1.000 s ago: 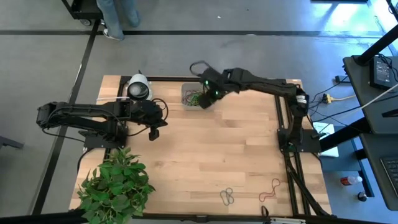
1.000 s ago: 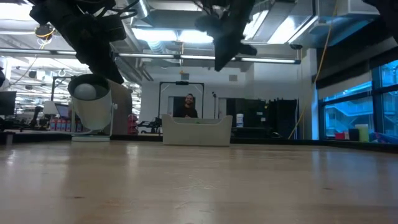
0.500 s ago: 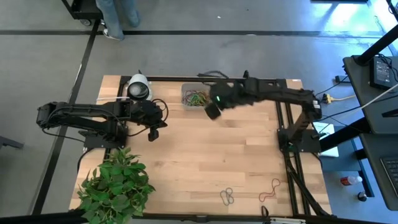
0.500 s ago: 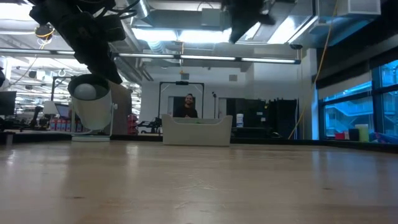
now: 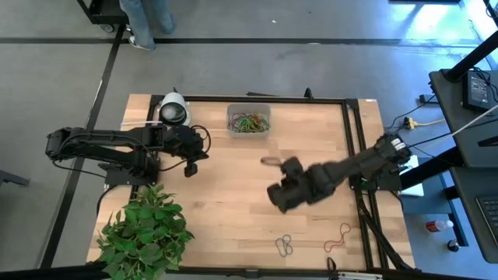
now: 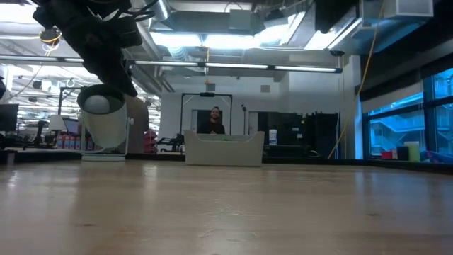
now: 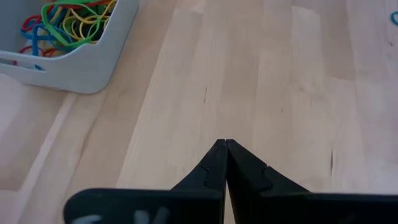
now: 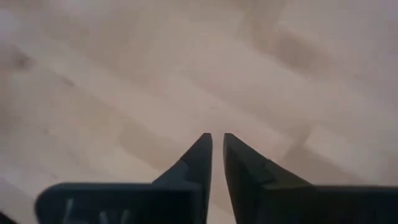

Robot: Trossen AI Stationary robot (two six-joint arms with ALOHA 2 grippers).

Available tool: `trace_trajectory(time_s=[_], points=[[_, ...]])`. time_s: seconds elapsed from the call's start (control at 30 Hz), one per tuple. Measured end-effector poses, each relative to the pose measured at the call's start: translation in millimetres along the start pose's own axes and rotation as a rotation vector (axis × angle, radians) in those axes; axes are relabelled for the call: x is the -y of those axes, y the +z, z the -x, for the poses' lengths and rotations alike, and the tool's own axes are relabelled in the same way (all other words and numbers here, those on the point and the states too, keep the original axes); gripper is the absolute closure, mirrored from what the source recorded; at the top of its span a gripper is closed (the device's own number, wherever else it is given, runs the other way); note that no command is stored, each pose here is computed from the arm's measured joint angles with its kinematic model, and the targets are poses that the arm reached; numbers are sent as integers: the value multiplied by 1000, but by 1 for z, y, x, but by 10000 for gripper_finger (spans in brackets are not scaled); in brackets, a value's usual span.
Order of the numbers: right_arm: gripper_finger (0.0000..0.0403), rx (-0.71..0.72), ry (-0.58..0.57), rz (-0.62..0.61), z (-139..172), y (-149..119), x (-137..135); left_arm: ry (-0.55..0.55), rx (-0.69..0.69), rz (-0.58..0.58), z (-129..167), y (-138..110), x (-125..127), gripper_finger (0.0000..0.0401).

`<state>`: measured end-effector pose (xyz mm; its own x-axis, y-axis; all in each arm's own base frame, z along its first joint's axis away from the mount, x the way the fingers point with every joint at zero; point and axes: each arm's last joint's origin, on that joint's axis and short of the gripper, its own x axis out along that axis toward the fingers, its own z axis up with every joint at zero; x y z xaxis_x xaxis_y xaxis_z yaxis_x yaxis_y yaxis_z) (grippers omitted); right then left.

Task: Pick and place rubber bands into bin
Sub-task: Put the blue rubber band into the white bin

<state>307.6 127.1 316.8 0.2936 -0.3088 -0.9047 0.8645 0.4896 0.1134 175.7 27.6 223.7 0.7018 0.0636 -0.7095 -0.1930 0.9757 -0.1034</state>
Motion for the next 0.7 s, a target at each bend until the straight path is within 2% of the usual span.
trace_trajectory(time_s=[0.17, 0.23, 0.33, 0.53, 0.63, 0.7], points=[[330, -7, 120, 72, -30, -43, -12, 1, 0, -31, 0, 0, 0, 400], [331, -10, 171, 89, -38, -57, -14, 1, 0, -31, 0, 0, 0, 400], [346, -62, 233, 51, -44, -74, -19, 2, -2, -30, 0, 0, 0, 400], [395, -254, 178, -10, -53, -112, -31, 2, -8, -30, 0, -1, 0, 400], [395, -311, 156, -30, -56, -130, -44, 4, -15, -30, 0, -1, 0, 400], [392, -338, 91, -29, -61, -140, -48, 6, -22, -30, 0, -2, 0, 400]])
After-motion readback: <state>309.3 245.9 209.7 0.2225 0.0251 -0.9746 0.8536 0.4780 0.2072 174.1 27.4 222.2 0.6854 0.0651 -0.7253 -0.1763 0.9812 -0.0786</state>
